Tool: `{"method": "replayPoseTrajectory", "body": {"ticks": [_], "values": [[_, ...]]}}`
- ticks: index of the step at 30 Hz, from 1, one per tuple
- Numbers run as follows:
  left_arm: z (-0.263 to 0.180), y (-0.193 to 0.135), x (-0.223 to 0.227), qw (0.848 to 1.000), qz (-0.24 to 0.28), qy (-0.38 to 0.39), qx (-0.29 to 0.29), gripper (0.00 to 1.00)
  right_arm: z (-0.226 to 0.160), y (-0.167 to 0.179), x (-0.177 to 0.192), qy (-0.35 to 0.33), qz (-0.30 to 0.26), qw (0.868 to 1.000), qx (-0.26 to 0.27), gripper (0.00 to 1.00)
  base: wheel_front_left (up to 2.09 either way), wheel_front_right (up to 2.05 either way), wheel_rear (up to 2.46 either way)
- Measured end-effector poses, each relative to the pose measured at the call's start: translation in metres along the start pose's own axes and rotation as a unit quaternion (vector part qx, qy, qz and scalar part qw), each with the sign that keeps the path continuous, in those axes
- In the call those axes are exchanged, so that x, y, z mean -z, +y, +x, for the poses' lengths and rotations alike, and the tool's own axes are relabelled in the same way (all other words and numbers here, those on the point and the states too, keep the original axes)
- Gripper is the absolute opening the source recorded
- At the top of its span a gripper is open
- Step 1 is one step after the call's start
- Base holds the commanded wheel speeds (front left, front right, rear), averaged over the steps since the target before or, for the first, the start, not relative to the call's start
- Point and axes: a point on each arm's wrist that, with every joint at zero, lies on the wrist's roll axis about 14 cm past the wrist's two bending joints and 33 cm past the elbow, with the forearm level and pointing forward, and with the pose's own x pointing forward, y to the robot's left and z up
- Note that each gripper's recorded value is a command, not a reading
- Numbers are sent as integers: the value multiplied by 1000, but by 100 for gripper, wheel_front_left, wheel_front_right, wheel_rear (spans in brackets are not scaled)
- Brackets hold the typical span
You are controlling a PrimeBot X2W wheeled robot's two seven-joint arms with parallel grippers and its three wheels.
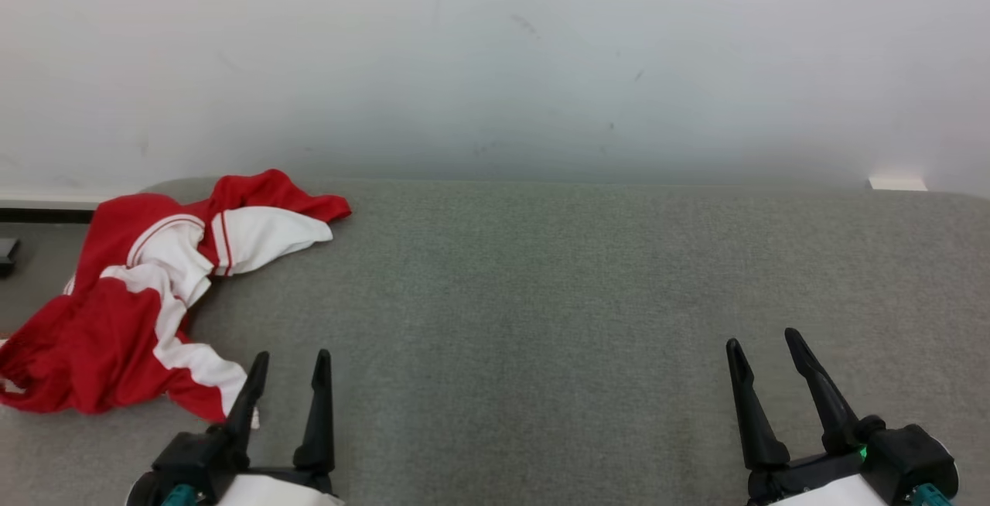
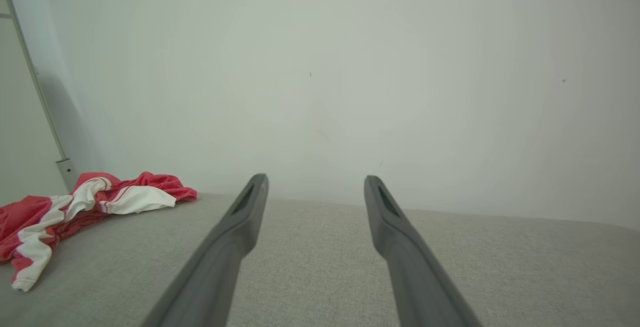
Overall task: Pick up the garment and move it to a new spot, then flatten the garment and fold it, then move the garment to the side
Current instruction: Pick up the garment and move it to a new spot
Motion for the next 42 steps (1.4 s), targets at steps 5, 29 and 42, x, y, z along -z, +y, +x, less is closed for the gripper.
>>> {"method": "replayPoseTrajectory", "body": {"ticks": [5,29,42], "values": [[-7,17,-1,1000,2,1,-27,100,6,13,10,12,12,1000,-19,100,0,0,0],[-100,134,-22,974,23,-11,-226,100,46,138,50,58,71,976,-199,100,0,0,0],[-111,149,-28,966,12,-19,-256,100,47,156,53,63,75,969,-228,100,0,0,0]]}}
